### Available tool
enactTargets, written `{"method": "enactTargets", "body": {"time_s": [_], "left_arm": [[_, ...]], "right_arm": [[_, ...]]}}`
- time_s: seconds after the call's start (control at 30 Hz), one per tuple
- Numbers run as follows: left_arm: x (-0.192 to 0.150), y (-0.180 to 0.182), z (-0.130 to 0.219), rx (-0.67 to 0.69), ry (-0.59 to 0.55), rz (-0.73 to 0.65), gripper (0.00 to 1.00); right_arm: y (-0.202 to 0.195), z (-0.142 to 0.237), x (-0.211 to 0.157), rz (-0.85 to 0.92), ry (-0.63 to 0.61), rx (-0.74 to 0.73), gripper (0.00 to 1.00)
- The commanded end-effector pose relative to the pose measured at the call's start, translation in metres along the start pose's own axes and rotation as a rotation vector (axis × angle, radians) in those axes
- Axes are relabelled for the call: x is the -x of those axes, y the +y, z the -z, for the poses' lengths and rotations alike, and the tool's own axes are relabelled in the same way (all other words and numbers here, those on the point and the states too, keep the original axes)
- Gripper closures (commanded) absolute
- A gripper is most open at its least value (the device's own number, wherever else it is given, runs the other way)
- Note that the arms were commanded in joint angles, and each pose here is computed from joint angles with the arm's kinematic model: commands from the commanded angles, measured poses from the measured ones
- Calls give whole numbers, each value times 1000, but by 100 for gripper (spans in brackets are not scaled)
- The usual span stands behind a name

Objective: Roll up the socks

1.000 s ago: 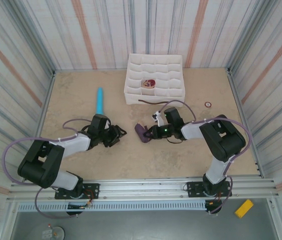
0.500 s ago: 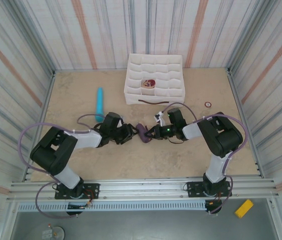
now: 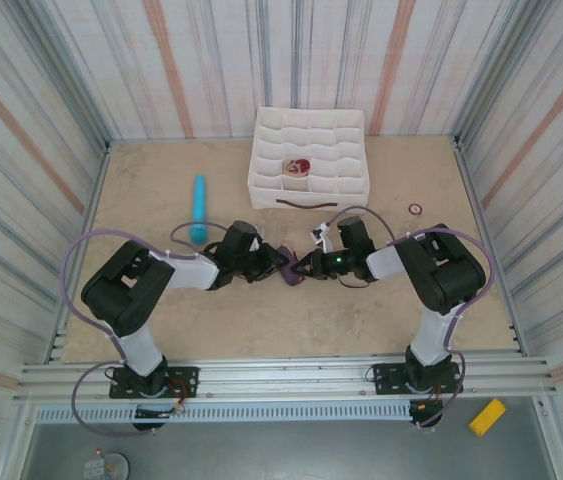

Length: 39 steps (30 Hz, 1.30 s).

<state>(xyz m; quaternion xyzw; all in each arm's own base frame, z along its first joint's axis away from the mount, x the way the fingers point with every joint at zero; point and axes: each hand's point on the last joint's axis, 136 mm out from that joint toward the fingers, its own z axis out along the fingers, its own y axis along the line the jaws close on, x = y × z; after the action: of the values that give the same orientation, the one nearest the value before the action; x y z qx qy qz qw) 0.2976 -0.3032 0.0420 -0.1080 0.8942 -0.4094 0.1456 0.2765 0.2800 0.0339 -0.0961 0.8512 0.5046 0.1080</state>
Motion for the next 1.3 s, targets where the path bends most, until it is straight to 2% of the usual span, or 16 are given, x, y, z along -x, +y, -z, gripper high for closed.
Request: {"method": "enactTargets", "body": {"time_s": [0.0, 0.13, 0.27, 0.43, 0.5, 0.57, 0.77, 1.07, 1.27], "left_arm": [[-3, 20, -4, 83, -10, 6, 82], [0, 24, 1, 126, -20, -20, 95], [7, 24, 13, 163, -45, -47, 99], [14, 30, 32, 206, -96, -35, 99], [14, 33, 39, 218, -104, -30, 100], [13, 35, 44, 221, -113, -16, 100], [6, 47, 56, 242, -119, 22, 100], [-7, 59, 60, 247, -103, 58, 100], [-7, 61, 61, 254, -105, 62, 100]], "right_arm": [[-30, -2, -24, -124, 62, -99, 100], [-20, 0, -11, -55, 55, -149, 96], [-4, 5, 1, 97, 48, -274, 75], [17, 6, 9, 307, 29, -472, 51], [25, 3, 9, 385, 32, -531, 45], [33, -2, 9, 475, 24, -598, 32], [51, -19, 3, 661, 13, -685, 31], [51, -42, -4, 719, 42, -707, 37], [47, -52, -13, 726, 83, -701, 45]]}}
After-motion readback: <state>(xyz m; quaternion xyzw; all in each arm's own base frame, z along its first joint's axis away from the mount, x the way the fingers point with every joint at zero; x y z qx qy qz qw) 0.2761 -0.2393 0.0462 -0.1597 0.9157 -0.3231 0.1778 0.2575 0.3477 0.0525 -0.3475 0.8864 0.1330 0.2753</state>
